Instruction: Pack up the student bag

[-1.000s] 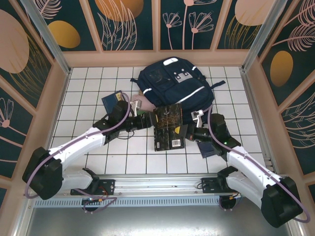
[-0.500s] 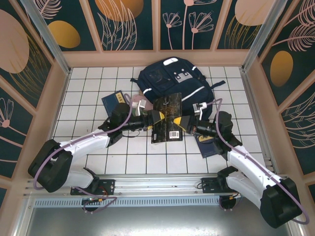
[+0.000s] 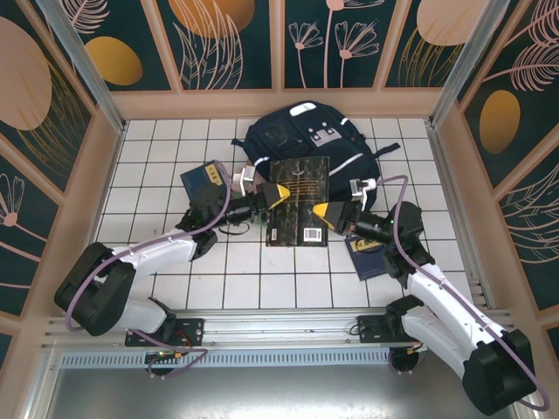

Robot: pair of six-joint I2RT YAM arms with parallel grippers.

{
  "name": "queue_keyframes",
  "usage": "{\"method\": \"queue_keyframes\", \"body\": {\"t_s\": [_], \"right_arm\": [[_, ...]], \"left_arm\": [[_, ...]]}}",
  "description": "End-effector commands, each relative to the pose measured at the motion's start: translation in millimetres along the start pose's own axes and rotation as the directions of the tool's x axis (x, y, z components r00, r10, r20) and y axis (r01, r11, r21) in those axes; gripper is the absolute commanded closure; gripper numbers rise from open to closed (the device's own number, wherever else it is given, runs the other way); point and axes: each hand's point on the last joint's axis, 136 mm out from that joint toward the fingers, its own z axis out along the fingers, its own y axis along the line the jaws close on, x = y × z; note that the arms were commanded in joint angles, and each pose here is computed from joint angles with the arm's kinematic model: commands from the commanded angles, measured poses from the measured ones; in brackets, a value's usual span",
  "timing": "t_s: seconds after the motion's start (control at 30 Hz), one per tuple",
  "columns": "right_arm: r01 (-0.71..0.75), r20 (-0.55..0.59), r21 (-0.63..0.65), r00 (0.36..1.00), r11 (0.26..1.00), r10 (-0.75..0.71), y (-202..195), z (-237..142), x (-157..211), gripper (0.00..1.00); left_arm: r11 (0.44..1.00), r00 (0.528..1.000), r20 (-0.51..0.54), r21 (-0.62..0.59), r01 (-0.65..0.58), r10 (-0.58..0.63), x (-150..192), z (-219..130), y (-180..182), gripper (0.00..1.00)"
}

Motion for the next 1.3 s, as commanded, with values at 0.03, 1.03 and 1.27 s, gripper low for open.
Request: {"method": "queue_keyframes", "body": {"t_s": [0.03,1.03,1.27], "right_arm": [[0.042,-0.001,-0.034,0.999,0.999,-0.042,15.2,-3.4,-1.7,1.0],[0.054,-0.006,0.129,0.999,0.99,-0.053,-18.9,-4.2,-8.9,1.0],[0.057,0.007,0.167,0.998,0.984,-0.059,-25.3,-4.1,-17.2,0.84]], "left_arm": [[0.996,0.996,0.034,-0.029,-0.087,0.088,-7.8,-4.2,-10.0,0.17],[0.987,0.99,0.045,0.082,-0.138,0.135,-6.3,-8.0,-40.4,0.65],[0.987,0.986,0.071,0.042,-0.157,0.154,-7.6,-11.0,-28.9,1.0]]}}
